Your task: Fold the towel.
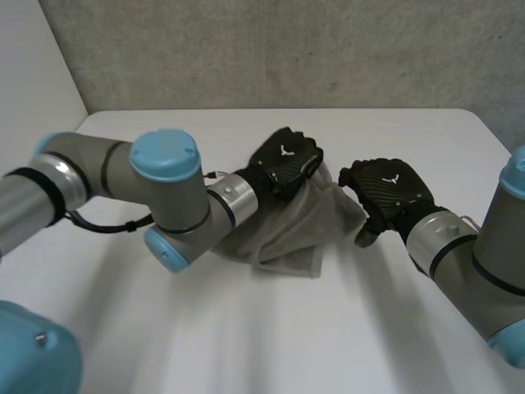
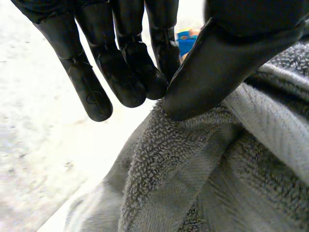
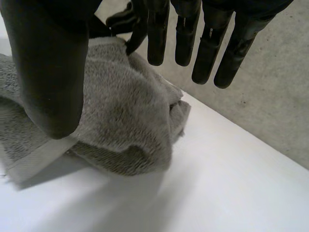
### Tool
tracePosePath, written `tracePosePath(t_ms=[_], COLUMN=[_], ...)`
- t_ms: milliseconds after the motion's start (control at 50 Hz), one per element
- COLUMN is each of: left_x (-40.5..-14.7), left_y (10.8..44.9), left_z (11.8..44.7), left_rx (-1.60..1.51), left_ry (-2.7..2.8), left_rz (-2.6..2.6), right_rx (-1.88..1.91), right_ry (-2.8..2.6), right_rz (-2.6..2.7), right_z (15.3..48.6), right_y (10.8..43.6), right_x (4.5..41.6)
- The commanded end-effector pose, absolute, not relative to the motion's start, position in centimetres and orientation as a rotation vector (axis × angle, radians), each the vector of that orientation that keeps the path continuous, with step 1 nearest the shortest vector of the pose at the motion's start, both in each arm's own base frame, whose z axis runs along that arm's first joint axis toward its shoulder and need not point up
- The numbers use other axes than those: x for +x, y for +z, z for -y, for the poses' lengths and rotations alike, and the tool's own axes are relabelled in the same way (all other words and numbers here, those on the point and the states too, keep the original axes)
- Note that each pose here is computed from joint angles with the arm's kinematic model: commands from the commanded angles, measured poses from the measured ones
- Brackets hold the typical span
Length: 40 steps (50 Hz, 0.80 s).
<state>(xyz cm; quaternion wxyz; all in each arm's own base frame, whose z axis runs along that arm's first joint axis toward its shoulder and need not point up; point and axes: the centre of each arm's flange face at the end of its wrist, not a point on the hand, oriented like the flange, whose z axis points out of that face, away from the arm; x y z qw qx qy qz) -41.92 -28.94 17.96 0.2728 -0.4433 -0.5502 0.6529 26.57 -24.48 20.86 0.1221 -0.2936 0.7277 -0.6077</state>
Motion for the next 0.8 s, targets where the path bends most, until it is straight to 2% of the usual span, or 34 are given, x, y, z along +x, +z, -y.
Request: tracePosePath(t_ms=[20,100,220,260,360,480,620,760,800], left_x=[-39.2,-36.7,-34.3,-32.1,-29.4,-28.6,-28.4,-28.0,-27.6], left_y=[20.0,20.3,21.2,22.8,25.6,28.3,28.6,27.5,25.8], left_z=[28.0,28.2,28.7,30.0,31.5,30.7,28.5,26.3,25.4], left_rx=[-1.145,-1.106,-1.046,-0.975,-0.872,-0.828,-0.813,-0.841,-0.861], left_ry=[1.791,1.811,1.866,1.951,2.079,2.148,2.105,2.05,1.989], left_rz=[1.591,1.692,1.778,1.829,1.856,1.812,1.804,1.834,1.888], right_rx=[-0.943,-0.963,-0.952,-0.94,-0.941,-1.077,-1.138,-1.137,-1.144], right_ry=[-1.627,-1.621,-1.646,-1.679,-1.729,-1.764,-1.788,-1.789,-1.784], right_rz=[-2.128,-2.163,-2.158,-2.137,-2.104,-2.111,-2.152,-2.149,-2.143], right_z=[22.7,22.6,22.6,22.8,22.8,22.7,23.0,23.0,23.0], right_y=[17.0,16.1,16.8,17.8,19.2,19.2,19.1,19.2,19.1], right_x=[29.9,30.2,30.2,30.1,30.0,29.8,29.2,29.2,29.3])
